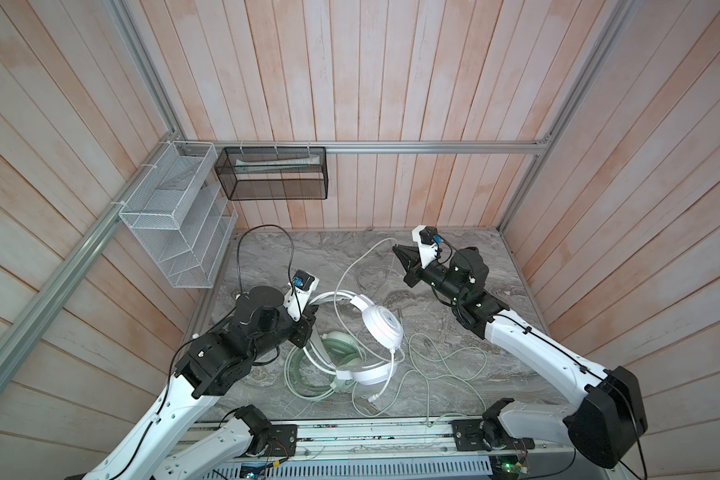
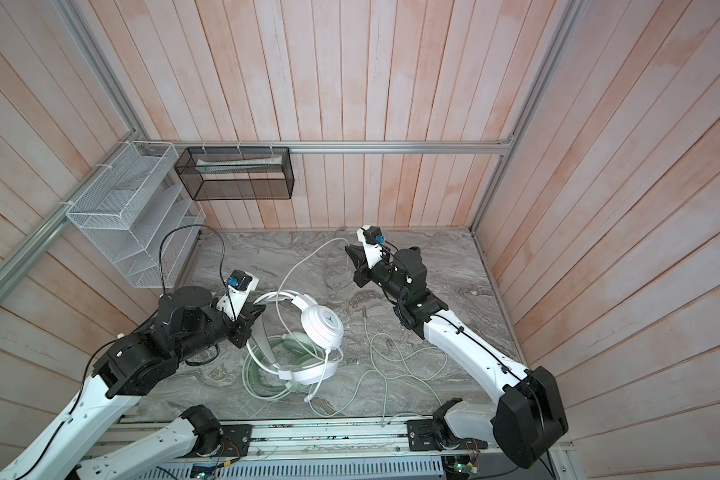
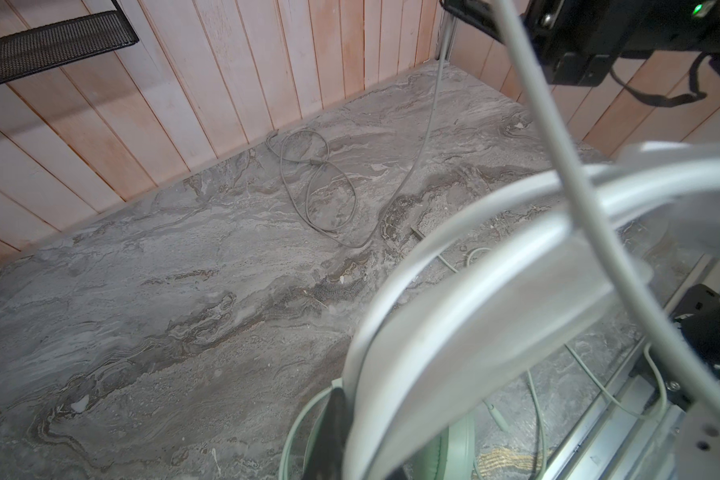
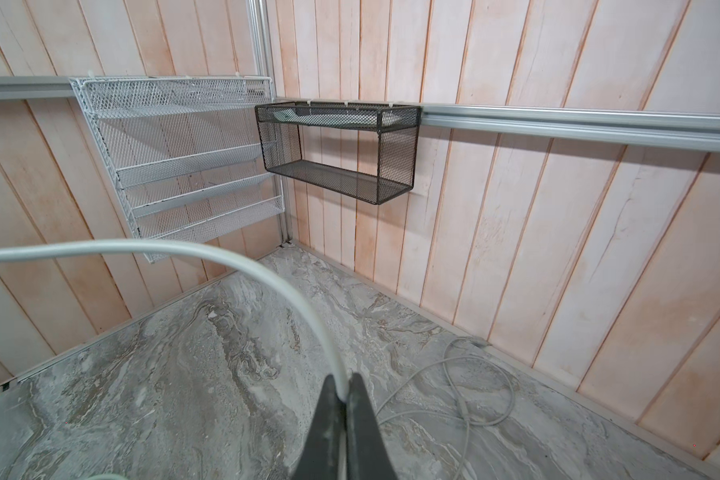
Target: Wrap the headphones
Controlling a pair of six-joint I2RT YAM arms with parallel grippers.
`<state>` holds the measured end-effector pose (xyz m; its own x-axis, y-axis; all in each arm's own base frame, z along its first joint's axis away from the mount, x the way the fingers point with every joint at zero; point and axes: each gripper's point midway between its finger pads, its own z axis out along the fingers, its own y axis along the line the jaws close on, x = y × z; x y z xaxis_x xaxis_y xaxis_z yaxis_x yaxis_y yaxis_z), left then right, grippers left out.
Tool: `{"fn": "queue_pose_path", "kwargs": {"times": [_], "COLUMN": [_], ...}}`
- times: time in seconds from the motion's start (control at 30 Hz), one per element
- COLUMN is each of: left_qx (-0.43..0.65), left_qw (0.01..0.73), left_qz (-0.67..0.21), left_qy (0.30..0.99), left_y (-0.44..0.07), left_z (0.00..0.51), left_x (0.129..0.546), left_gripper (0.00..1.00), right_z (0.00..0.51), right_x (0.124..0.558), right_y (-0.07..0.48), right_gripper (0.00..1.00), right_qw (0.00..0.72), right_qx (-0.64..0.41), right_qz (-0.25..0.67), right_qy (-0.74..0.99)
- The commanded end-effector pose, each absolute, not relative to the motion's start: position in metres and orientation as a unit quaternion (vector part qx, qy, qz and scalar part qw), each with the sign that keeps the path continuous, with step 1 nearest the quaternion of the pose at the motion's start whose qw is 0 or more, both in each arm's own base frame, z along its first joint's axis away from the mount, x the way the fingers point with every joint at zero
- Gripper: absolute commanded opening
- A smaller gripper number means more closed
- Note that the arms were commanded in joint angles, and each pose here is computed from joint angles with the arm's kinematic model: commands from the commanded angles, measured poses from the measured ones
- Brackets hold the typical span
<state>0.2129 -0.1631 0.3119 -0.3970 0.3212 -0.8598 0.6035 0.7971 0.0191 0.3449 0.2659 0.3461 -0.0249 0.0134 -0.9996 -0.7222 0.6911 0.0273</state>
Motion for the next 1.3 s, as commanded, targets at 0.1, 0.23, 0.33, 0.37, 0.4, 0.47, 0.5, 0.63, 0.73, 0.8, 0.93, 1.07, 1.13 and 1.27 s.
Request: {"fn": "queue_pose_path", "kwargs": {"times": [0.1,0.23,0.33,0.37,0.4,0.47,0.5,0.63,0.73,0.8,0.93,1.07,1.13,1.27], "left_qx": [0.262,0.26,0.255,0.254,0.253,0.25,0.249,0.243,0.228,0.216,0.181,0.143,0.115,0.059], "left_qw": [0.513,0.521,0.531,0.532,0.532,0.531,0.531,0.536,0.541,0.544,0.551,0.548,0.545,0.551], "left_qz": [-0.194,-0.203,-0.206,-0.207,-0.208,-0.213,-0.217,-0.226,-0.238,-0.249,-0.262,-0.274,-0.272,-0.269], "left_qy": [0.794,0.788,0.782,0.781,0.781,0.781,0.78,0.776,0.774,0.772,0.772,0.777,0.784,0.788], "left_y": [-0.17,-0.171,-0.168,-0.168,-0.168,-0.169,-0.17,-0.17,-0.17,-0.17,-0.169,-0.169,-0.166,-0.153], "left_z": [0.344,0.354,0.361,0.362,0.363,0.363,0.365,0.373,0.382,0.388,0.4,0.406,0.406,0.416], "left_x": [0.212,0.21,0.208,0.208,0.208,0.207,0.207,0.207,0.206,0.207,0.214,0.223,0.232,0.246], "left_gripper": [0.0,0.0,0.0,0.0,0.0,0.0,0.0,0.0,0.0,0.0,0.0,0.0,0.0,0.0], "right_z": [0.336,0.324,0.321,0.32,0.318,0.314,0.312,0.304,0.297,0.289,0.269,0.253,0.248,0.245], "right_x": [0.348,0.354,0.356,0.357,0.358,0.358,0.358,0.357,0.354,0.352,0.342,0.323,0.314,0.298], "right_y": [0.256,0.256,0.246,0.244,0.244,0.247,0.249,0.245,0.25,0.257,0.274,0.301,0.311,0.316], "right_gripper": [0.0,0.0,0.0,0.0,0.0,0.0,0.0,0.0,0.0,0.0,0.0,0.0,0.0,0.0], "right_qw": [0.65,0.641,0.65,0.649,0.646,0.639,0.635,0.634,0.622,0.608,0.584,0.562,0.556,0.549], "right_qx": [-0.245,-0.243,-0.221,-0.216,-0.215,-0.22,-0.221,-0.209,-0.215,-0.217,-0.226,-0.254,-0.264,-0.259], "right_qz": [0.288,0.284,0.283,0.288,0.293,0.298,0.301,0.303,0.321,0.341,0.363,0.372,0.372,0.401], "right_qy": [0.659,0.671,0.67,0.67,0.671,0.674,0.676,0.68,0.681,0.683,0.69,0.694,0.695,0.686]}}
